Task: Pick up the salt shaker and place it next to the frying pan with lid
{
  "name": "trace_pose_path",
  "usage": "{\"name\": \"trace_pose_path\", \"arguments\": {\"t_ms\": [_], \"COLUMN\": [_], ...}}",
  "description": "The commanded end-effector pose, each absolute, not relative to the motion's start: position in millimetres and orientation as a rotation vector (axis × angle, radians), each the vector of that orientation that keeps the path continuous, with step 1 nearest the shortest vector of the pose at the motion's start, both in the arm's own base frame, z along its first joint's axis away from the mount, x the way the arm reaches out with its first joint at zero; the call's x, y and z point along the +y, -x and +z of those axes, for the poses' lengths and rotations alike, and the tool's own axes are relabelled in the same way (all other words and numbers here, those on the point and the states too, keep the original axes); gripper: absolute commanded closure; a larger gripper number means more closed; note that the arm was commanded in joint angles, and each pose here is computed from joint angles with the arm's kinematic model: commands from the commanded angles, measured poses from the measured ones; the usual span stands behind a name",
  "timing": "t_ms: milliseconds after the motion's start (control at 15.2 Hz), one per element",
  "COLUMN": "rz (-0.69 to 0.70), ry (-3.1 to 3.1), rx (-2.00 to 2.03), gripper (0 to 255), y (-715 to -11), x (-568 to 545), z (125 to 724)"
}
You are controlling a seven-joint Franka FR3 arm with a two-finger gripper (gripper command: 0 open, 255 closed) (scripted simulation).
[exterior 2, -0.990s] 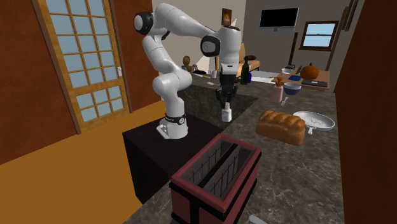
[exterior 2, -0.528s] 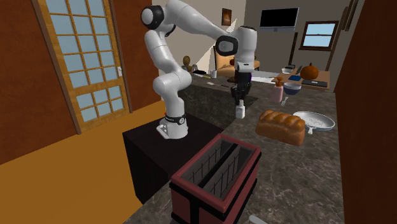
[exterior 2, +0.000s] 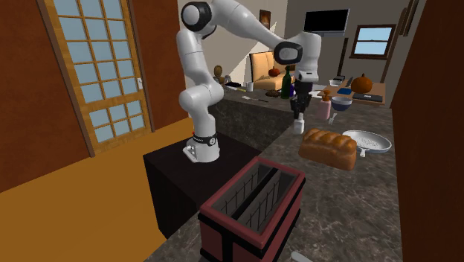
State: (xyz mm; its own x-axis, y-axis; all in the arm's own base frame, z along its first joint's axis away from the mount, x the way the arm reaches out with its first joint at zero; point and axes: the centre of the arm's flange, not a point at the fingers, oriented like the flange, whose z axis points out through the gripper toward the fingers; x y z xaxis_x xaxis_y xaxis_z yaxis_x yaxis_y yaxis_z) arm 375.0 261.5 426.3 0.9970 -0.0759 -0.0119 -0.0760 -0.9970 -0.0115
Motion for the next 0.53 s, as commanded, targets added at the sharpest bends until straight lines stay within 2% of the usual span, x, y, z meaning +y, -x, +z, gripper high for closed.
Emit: {"name": "trace_pose_path", "arguments": {"t_ms": [0, 462], "rz": [0.018, 0.018], "ry": [3.126, 3.126], "rx": [0.121, 0.121], "gripper": [255, 255], "y": [-385.3, -415.3], "x": [285.8, 373.3], "z": [427.0, 427.4]}}
